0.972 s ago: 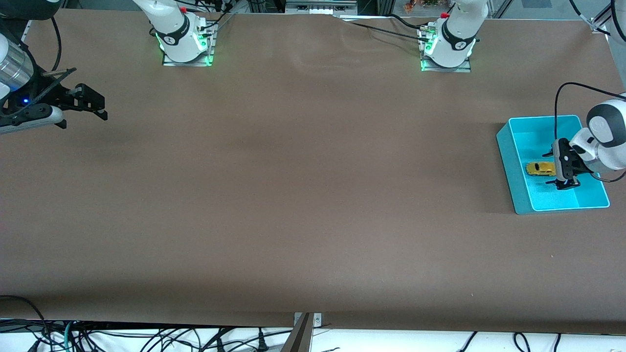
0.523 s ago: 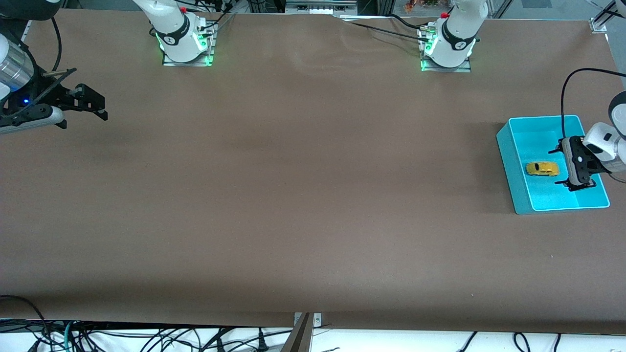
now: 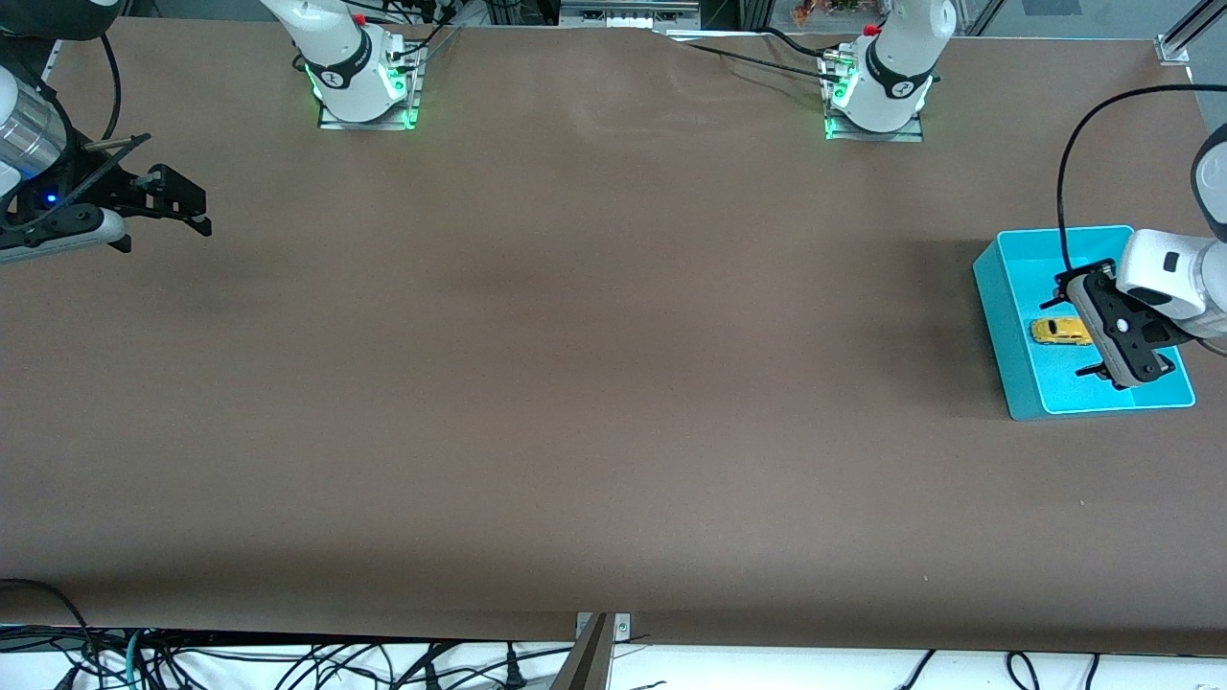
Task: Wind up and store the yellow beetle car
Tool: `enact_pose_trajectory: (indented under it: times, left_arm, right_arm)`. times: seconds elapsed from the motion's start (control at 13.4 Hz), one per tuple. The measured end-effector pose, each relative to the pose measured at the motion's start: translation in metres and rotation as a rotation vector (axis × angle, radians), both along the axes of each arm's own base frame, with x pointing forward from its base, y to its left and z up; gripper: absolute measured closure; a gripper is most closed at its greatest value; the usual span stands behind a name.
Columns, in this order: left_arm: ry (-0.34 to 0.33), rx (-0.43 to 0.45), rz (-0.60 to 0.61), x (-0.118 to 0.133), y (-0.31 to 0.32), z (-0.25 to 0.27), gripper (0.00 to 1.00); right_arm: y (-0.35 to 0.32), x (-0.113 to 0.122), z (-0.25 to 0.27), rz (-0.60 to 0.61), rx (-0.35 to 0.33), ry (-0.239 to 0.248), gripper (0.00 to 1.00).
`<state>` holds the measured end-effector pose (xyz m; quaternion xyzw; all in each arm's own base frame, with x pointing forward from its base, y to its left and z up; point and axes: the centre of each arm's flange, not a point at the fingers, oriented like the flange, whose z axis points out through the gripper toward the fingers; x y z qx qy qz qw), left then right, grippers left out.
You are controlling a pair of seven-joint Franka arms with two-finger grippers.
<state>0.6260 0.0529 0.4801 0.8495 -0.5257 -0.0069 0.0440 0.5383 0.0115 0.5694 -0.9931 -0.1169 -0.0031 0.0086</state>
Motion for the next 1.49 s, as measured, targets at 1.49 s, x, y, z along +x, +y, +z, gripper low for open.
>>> enact_pose_trajectory:
  times: [1.49]
  left_arm:
    - [0.186,0.078,0.993,-0.044,-0.086,0.076,0.0]
  right_arm:
    - [0.004,0.0,0.0,0.009,0.0,0.0,0.0]
